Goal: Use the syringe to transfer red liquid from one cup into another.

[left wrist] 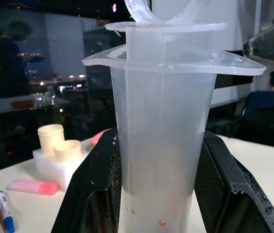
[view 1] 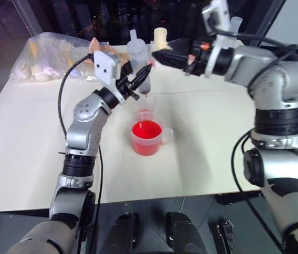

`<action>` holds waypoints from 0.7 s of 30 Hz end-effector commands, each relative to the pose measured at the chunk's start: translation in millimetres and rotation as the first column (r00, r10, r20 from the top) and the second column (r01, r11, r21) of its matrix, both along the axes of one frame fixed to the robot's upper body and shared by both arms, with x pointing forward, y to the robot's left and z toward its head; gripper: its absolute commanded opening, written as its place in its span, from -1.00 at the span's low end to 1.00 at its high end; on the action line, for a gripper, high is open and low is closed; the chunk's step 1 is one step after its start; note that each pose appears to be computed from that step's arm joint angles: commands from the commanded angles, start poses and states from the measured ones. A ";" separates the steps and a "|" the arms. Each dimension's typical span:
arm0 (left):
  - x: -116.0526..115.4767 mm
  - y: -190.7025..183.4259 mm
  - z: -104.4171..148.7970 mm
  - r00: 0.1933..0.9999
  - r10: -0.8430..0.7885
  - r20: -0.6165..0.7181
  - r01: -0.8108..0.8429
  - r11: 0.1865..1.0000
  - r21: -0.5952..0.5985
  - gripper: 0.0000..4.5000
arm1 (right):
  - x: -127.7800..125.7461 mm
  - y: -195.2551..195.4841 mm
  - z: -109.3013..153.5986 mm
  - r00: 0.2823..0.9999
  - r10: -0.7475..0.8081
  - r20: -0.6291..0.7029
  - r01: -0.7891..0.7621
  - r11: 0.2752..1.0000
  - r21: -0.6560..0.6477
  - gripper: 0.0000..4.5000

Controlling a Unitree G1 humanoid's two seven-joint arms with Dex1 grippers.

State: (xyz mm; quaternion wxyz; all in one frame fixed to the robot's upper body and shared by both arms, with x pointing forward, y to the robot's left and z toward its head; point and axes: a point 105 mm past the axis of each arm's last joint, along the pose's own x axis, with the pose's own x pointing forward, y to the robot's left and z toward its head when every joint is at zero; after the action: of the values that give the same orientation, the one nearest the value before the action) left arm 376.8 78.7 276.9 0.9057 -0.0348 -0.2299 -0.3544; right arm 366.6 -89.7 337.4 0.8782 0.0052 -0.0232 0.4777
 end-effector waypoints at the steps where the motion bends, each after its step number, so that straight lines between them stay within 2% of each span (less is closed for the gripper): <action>1: -7.6 9.2 33.7 0.999 -0.010 0.033 0.014 0.991 -0.133 -0.33 | -14.5 -7.6 16.5 0.998 0.017 0.058 -0.018 1.000 0.019 0.98; 5: -6.7 16.5 54.6 0.998 -0.015 -0.067 0.006 0.991 -0.131 -0.33 | -11.0 -21.2 3.9 0.999 -0.042 -0.001 0.042 0.999 0.021 0.98; 9: 2.8 38.6 64.1 0.964 0.041 -0.264 -0.075 0.990 -0.119 -0.33 | -40.2 -19.1 -29.2 0.991 0.127 0.032 -0.121 0.980 -0.161 0.98; 12: 10.2 57.4 55.9 0.895 0.107 -0.432 -0.156 0.985 -0.079 -0.33 | -56.6 -17.0 -47.3 0.973 0.233 0.009 -0.223 0.943 -0.246 0.98; 15: 12.8 71.9 39.3 0.763 0.136 -0.632 -0.186 0.983 -0.012 -0.33 | -64.2 -16.0 -60.2 0.957 0.289 -0.014 -0.279 0.908 -0.312 0.98; 19: 2.4 79.1 17.4 0.630 0.165 -0.759 -0.160 0.984 0.081 -0.33 | -66.2 -16.9 -70.8 0.950 0.311 -0.037 -0.303 0.883 -0.360 0.98; 21: 0.6 85.2 -8.5 0.562 0.207 -0.801 -0.167 0.977 0.135 -0.33 | -67.3 -17.1 -72.1 0.946 0.322 -0.038 -0.312 0.874 -0.373 0.98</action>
State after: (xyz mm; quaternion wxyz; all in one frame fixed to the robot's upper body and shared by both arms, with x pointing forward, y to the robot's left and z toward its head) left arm 381.4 160.4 275.2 0.9450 -0.1522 0.1993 -0.2097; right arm 304.0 -107.0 255.7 0.7784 -0.1431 0.0797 0.6061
